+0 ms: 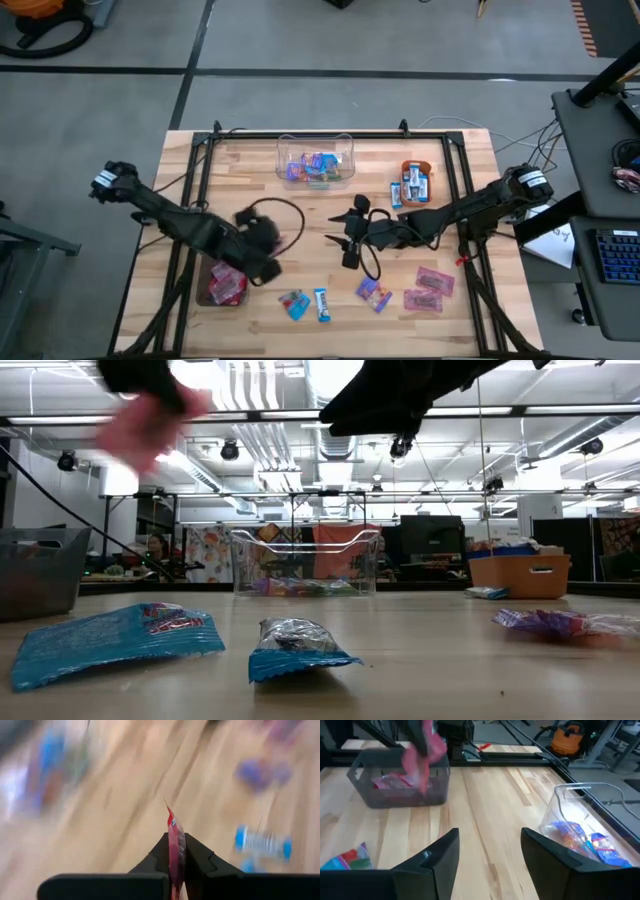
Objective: Sort candy
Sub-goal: Put the red candy into the black bin, then put the light blue gummy into the transparent bin
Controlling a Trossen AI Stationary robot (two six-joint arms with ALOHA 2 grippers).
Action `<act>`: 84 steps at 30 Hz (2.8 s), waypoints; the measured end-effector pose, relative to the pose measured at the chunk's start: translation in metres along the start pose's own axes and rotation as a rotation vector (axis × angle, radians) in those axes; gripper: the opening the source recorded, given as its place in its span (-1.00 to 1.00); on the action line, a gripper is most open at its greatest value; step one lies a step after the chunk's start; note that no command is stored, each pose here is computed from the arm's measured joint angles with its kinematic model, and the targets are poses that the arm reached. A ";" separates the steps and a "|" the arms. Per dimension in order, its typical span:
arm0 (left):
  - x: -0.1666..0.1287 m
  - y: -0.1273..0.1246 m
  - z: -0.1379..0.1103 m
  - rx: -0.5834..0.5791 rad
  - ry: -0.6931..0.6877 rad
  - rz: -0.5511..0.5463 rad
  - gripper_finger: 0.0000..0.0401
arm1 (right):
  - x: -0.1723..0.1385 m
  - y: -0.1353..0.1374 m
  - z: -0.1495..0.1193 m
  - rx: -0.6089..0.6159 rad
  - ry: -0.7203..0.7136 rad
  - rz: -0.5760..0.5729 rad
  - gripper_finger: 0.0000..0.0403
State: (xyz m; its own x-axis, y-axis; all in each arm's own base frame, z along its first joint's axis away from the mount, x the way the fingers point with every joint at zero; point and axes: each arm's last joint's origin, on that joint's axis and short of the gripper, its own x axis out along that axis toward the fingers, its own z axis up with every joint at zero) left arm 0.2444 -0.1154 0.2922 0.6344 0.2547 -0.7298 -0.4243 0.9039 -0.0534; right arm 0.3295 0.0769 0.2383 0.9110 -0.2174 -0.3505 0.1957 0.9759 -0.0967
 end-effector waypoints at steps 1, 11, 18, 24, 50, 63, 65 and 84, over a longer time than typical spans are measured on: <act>-0.009 0.003 -0.001 -0.038 0.104 0.030 -0.99 | 0.000 0.000 0.000 -0.002 0.003 -0.001 0.01; -0.032 0.009 -0.033 -0.185 0.523 0.243 -0.99 | 0.002 0.001 -0.003 0.002 0.009 0.002 0.04; -0.005 0.018 -0.069 -0.120 0.715 0.351 -0.77 | 0.001 0.000 -0.005 0.004 0.041 0.000 0.05; 0.000 0.021 -0.078 -0.102 0.763 0.376 -0.48 | -0.002 -0.001 -0.004 0.055 0.144 -0.018 0.05; 0.017 -0.057 -0.026 0.433 0.139 -0.289 -0.30 | -0.048 0.025 -0.013 0.285 0.843 0.213 -0.01; 0.084 -0.090 -0.065 0.541 0.238 -0.219 0.05 | -0.083 0.061 -0.027 0.179 0.933 0.263 -0.03; 0.094 -0.092 -0.072 0.553 0.261 -0.200 0.06 | -0.087 0.066 -0.028 0.174 0.933 0.270 -0.03; 0.130 -0.093 -0.094 0.580 0.387 -0.160 -0.51 | -0.092 0.074 -0.030 0.152 0.897 0.237 -0.04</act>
State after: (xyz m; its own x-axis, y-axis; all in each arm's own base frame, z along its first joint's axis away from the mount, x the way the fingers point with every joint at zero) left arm 0.3058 -0.1983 0.1383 0.3400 0.0611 -0.9384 0.1348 0.9844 0.1129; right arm 0.2490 0.1681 0.2351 0.3258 0.1153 -0.9384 0.1440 0.9749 0.1698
